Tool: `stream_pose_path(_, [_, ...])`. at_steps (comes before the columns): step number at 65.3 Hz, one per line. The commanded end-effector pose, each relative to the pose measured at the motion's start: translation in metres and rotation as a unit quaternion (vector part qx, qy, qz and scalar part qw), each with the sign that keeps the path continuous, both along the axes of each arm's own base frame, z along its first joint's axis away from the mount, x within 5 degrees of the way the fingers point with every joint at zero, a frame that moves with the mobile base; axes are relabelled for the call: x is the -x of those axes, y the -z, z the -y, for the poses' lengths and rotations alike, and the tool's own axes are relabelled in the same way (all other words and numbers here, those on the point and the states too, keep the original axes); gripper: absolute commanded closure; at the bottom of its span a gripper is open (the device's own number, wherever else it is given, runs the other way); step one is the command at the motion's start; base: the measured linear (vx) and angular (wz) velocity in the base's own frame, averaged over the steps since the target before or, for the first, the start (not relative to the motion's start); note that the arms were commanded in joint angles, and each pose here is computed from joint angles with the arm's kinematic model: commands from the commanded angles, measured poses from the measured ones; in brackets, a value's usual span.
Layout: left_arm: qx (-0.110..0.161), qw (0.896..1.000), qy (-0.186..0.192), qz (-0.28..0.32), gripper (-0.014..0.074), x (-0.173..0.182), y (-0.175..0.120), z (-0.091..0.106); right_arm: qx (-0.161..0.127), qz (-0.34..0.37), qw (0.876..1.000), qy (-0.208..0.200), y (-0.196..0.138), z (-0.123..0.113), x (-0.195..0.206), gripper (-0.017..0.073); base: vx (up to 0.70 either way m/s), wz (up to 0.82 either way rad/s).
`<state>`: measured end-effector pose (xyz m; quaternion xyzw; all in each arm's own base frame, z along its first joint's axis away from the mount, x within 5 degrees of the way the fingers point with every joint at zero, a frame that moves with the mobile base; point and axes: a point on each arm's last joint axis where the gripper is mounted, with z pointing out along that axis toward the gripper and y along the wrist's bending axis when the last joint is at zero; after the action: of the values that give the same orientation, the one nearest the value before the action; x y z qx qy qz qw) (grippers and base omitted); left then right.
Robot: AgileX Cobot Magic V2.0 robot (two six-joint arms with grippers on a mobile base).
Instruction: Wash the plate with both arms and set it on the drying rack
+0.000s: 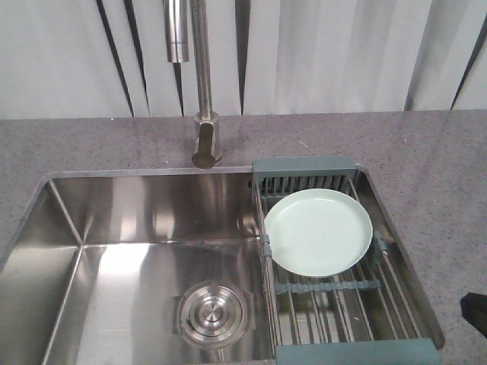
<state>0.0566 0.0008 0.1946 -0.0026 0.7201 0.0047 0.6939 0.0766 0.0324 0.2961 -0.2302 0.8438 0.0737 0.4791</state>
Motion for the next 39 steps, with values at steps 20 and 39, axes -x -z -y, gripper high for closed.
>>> stream_pose_path(20, [0.004,0.999,0.002,0.034,0.06,0.0,0.0,0.0,-0.015,0.039,0.999,0.01,-0.013,0.0,-0.004,0.0566,0.0,0.0])
stream_pose_path(39, [0.004,0.999,0.002,0.033,0.06,0.0,0.001,0.0,-0.003,0.041,0.999,0.019,0.012,0.003,0.001,0.0566,0.0,0.0])
